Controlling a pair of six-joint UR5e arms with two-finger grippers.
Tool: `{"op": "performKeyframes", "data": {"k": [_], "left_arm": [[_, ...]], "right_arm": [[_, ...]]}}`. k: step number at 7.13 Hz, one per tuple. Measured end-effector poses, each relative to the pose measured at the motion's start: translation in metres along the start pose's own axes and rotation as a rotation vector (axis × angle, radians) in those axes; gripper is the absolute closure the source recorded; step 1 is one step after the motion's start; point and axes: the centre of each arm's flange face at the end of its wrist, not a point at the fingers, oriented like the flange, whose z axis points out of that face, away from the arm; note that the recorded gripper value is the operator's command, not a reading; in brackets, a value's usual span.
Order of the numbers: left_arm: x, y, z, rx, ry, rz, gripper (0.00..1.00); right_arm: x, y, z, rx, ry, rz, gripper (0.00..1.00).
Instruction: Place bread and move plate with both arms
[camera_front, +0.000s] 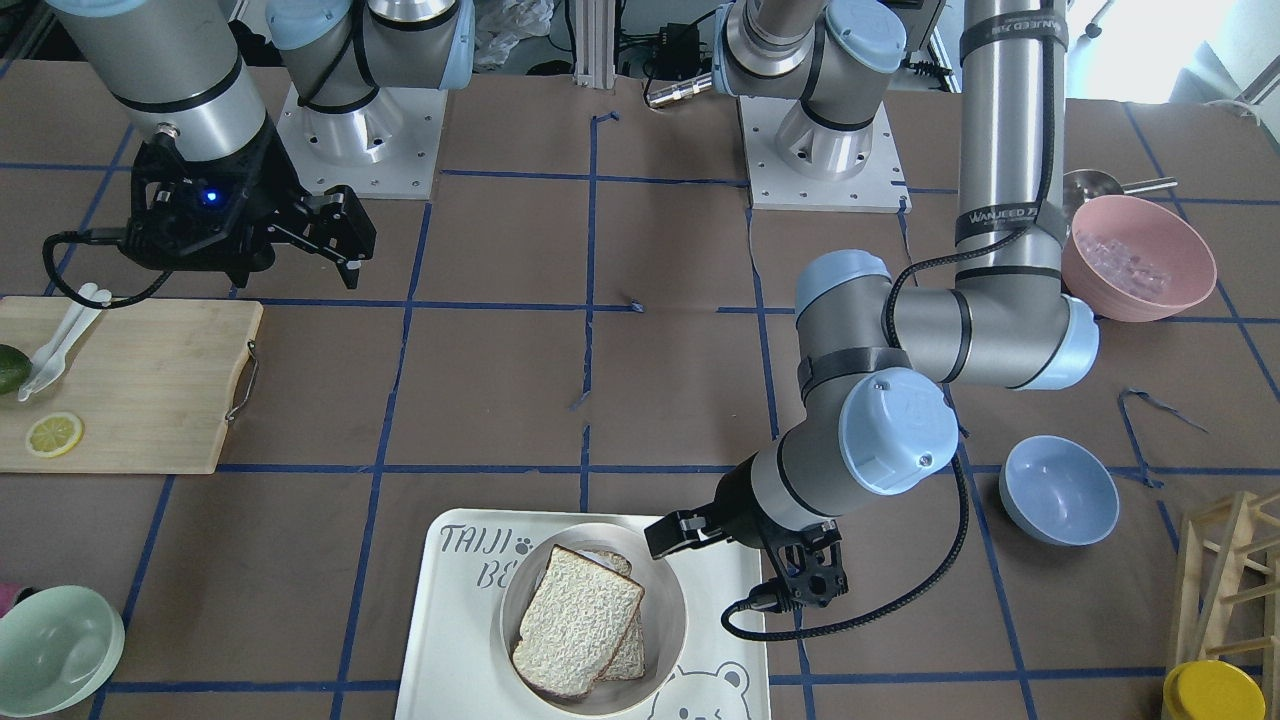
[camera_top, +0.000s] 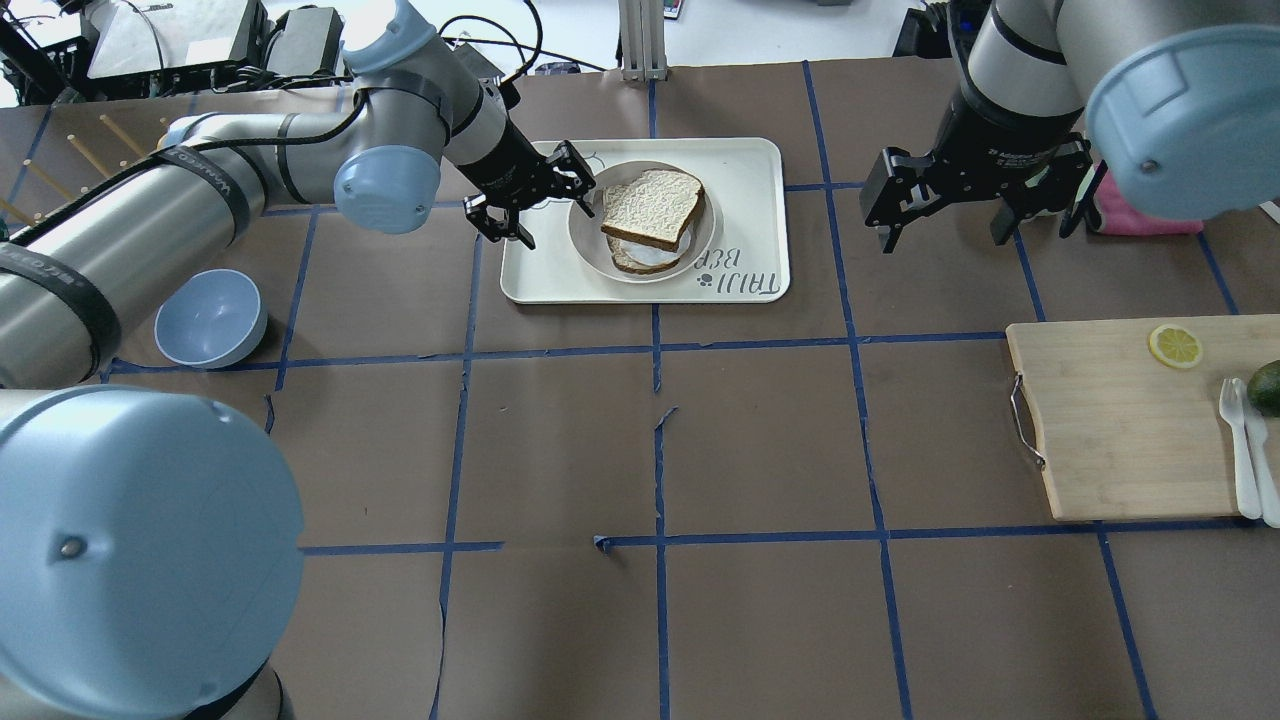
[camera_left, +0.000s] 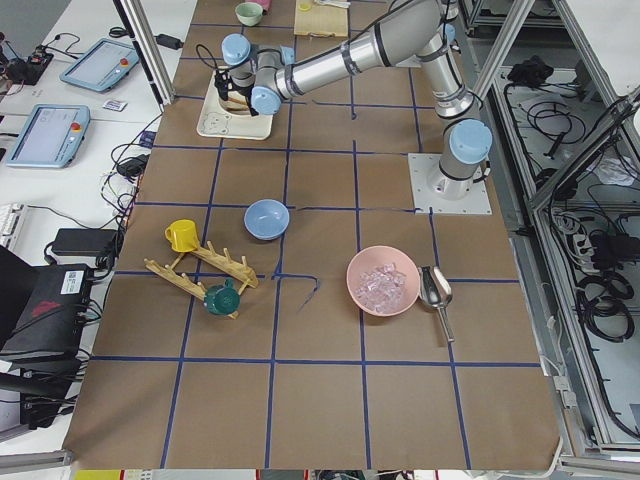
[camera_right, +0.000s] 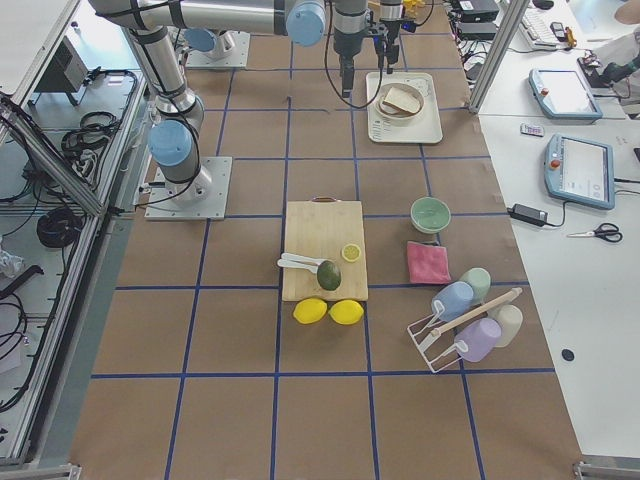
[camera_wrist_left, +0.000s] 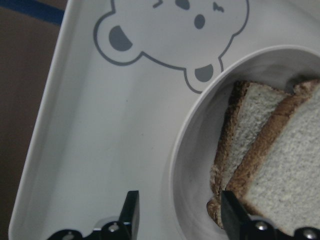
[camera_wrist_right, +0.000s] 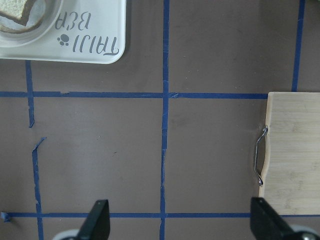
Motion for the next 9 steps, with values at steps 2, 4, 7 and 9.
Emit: {"op": "performKeyframes", "data": {"k": [2,4,7,9], "left_arm": [[0.008,0.045,-0.072,-0.033,-0.050,-0.007,0.00],[0.006,0.099,-0.146,-0.022,-0.156,0.034,0.00],[-0.013,0.175,-0.228,-0.006,-0.322,0.177,0.02],[-0.026,0.193,-0.242,0.011,-0.366,0.255,0.00]], "right_arm": [[0.000,0.003,-0.005,0.010,0.001,0.001,0.00],[0.000,0.005,-0.007,0.014,0.002,0.002,0.00],[0.000,0.007,-0.010,0.019,0.002,0.002,0.00],[0.001,0.007,-0.010,0.019,0.002,0.003,0.00]]}}
